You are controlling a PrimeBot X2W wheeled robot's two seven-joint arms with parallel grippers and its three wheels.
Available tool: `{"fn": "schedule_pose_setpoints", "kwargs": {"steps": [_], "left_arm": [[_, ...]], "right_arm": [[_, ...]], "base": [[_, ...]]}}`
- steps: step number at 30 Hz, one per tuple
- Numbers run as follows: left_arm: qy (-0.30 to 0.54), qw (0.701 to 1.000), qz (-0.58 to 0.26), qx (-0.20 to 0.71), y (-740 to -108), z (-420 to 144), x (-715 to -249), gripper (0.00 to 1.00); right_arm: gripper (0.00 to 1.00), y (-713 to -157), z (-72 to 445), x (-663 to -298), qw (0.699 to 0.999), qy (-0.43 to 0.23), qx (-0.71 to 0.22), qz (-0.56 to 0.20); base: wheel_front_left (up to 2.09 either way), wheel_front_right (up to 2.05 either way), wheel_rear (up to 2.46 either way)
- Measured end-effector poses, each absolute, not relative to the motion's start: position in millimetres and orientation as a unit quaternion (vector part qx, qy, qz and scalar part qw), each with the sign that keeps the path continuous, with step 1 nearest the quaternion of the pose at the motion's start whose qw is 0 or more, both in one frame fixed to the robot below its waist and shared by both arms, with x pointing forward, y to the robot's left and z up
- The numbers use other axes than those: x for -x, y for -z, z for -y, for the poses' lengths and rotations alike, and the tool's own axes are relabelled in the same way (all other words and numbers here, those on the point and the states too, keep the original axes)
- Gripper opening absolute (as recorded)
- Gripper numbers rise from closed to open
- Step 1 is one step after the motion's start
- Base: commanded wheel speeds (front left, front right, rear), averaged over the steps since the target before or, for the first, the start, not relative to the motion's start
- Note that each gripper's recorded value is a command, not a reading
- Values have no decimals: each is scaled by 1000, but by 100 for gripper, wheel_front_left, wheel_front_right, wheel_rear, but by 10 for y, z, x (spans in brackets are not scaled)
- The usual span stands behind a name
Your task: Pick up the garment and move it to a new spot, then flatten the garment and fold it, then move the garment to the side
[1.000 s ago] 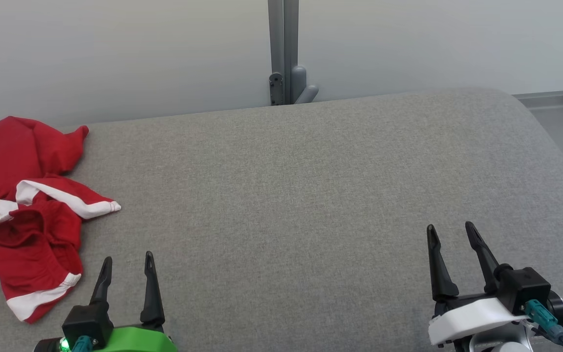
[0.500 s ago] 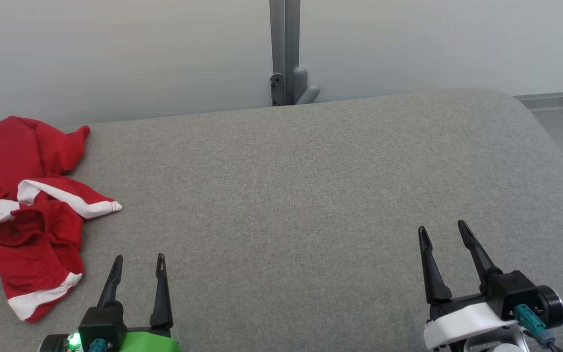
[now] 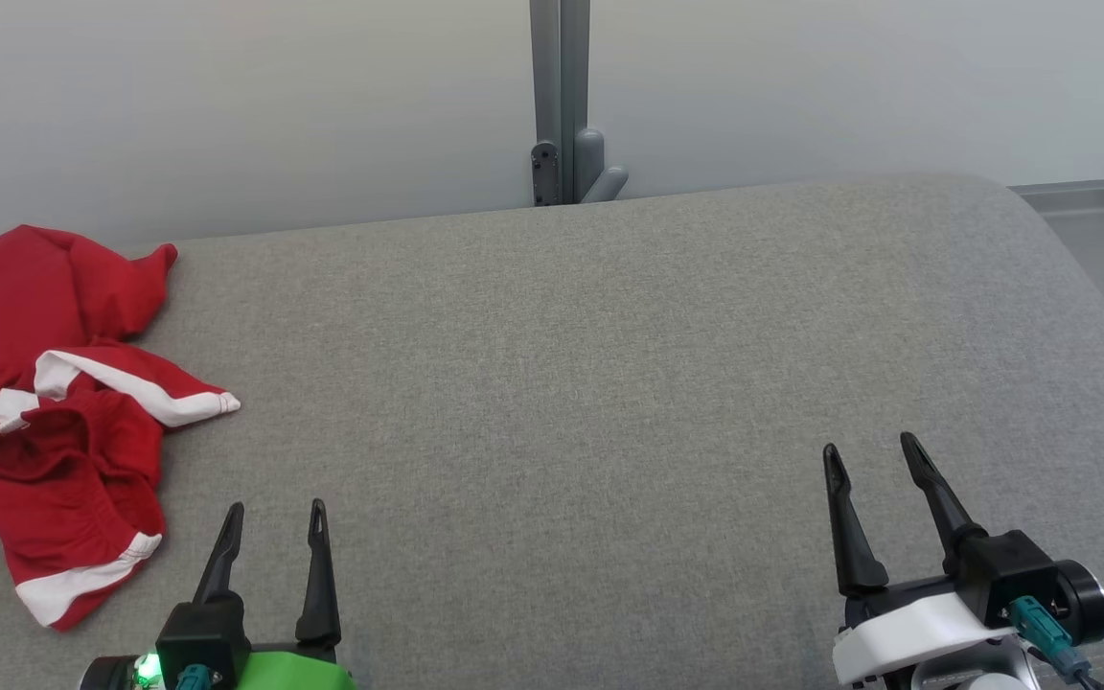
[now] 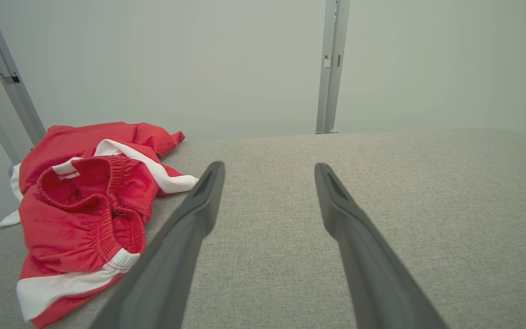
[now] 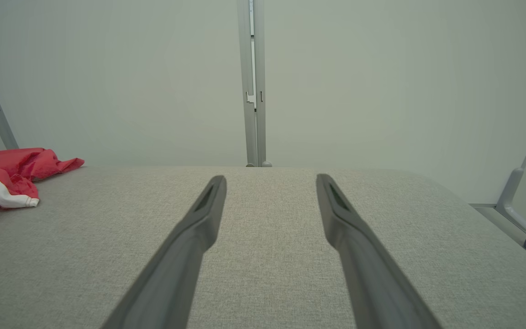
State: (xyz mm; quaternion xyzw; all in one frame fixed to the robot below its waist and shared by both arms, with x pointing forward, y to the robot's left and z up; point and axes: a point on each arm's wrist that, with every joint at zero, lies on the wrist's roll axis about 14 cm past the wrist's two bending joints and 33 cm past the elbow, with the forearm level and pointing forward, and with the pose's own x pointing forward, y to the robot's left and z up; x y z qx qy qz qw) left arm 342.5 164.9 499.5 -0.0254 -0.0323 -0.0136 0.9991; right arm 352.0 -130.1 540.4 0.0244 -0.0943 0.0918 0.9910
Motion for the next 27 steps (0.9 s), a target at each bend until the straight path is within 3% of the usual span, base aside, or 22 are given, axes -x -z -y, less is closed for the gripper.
{"fn": "schedule_pose_setpoints", "kwargs": {"steps": [16,27], "left_arm": [[7,999,29,25,-4970,-1694,-3388,100],[-61,997,37,19,-5010,-2113,-3167,100]], "right_arm": [[100,-5403,1283,-3563,991,-95,-26,94],[100,-5386,900,-3705,984,-152,-38,88]], "base": [[0,0,0],[0,0,0]]}}
